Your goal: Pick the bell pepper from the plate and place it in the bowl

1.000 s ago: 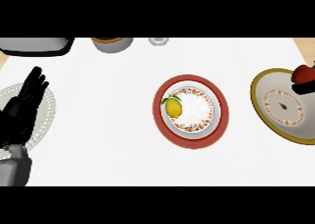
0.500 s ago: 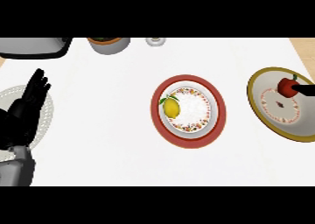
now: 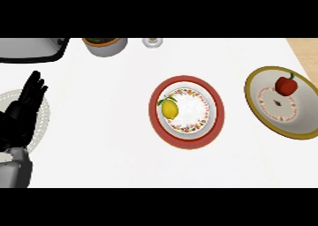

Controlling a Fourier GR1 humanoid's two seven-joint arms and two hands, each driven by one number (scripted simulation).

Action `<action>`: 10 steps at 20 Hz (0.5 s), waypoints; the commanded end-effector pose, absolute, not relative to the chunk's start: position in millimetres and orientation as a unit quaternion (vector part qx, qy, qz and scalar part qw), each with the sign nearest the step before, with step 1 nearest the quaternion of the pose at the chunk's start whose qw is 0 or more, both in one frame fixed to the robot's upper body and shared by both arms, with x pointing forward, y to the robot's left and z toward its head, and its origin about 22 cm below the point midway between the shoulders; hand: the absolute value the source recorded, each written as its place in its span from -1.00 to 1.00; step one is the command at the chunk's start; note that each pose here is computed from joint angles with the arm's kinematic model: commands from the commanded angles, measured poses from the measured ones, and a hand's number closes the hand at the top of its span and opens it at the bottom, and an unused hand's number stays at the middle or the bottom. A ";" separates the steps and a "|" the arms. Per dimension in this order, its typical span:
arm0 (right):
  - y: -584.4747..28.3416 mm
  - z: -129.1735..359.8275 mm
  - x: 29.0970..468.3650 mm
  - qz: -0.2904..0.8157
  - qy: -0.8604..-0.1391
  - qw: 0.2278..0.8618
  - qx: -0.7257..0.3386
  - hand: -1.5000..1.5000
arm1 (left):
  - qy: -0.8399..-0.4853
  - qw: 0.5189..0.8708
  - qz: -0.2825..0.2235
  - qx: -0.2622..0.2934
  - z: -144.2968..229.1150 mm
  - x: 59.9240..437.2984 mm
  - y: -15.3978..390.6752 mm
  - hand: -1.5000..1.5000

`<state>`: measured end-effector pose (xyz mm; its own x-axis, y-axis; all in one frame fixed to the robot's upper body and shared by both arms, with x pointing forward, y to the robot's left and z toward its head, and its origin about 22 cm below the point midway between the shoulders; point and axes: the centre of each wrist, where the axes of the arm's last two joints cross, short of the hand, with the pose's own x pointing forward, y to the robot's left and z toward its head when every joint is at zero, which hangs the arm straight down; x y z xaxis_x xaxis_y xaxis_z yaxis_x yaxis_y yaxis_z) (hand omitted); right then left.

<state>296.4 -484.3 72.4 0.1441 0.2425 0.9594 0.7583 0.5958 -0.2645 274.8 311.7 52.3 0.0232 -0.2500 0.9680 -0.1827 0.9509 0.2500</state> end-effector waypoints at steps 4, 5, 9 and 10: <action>-520.6 52.2 193.8 -0.219 -0.626 0.648 -0.376 -1.00 | -0.696 0.701 -0.020 0.157 51.7 263.7 306.5 0.00; -530.7 45.4 177.7 -0.222 -0.637 0.639 -0.369 -1.00 | -0.704 0.692 -0.021 0.160 62.9 282.2 305.3 0.00; -549.6 61.7 134.3 -0.244 -0.660 0.632 -0.324 -1.00 | -0.700 0.697 -0.024 0.154 56.0 271.6 315.6 0.00; -560.6 54.4 113.6 -0.234 -0.664 0.639 -0.310 -1.00 | -0.704 0.695 -0.032 0.145 64.2 260.2 321.3 0.00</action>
<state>161.3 -545.1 56.2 0.0561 0.1460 0.9877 0.7445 0.6530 -0.1388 267.7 313.3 56.8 0.0191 -0.2489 0.9683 -0.1771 0.9524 0.2483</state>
